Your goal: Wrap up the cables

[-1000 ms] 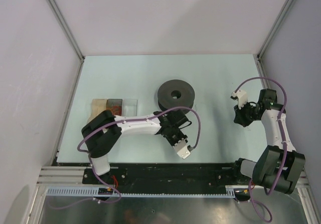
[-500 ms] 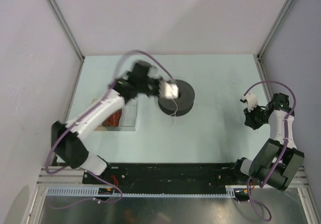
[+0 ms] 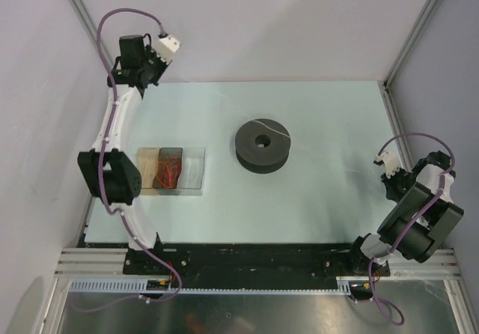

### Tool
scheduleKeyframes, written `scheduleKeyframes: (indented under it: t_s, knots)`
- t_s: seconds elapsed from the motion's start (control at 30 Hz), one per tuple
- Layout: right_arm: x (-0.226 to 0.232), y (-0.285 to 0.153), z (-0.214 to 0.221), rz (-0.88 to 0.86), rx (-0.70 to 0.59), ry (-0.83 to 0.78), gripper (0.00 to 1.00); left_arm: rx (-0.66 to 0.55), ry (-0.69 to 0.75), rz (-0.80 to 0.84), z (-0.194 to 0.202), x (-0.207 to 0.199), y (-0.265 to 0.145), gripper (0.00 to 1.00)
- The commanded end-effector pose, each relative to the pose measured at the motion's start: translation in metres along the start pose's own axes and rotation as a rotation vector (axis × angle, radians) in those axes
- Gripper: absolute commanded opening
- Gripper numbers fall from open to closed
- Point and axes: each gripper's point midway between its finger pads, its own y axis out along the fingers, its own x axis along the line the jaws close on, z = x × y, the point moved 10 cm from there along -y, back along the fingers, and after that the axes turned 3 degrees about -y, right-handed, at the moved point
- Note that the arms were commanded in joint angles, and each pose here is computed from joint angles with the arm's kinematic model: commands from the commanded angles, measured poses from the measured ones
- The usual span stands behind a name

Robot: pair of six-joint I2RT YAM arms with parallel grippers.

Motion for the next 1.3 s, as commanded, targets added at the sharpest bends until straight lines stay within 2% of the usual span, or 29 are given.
scheduleKeyframes:
  t_s: [0.0, 0.2, 0.47, 1.27]
  knots:
    - [-0.012, 0.001, 0.013, 0.032, 0.046, -0.054, 0.0, 0.096, -0.163, -0.227, 0.018, 0.049, 0.003, 0.0]
    - [-0.019, 0.001, 0.024, 0.04, 0.075, -0.054, 0.0, 0.185, -0.189, -0.293, 0.052, 0.073, 0.026, 0.0]
    - [-0.027, 0.0, 0.039, 0.044, 0.107, -0.045, 0.0, 0.262, -0.202, -0.311, 0.088, 0.086, 0.047, 0.0]
    - [-0.028, -0.008, 0.055, 0.059, 0.122, -0.02, 0.0, 0.355, -0.281, -0.331, 0.127, 0.086, 0.064, 0.0]
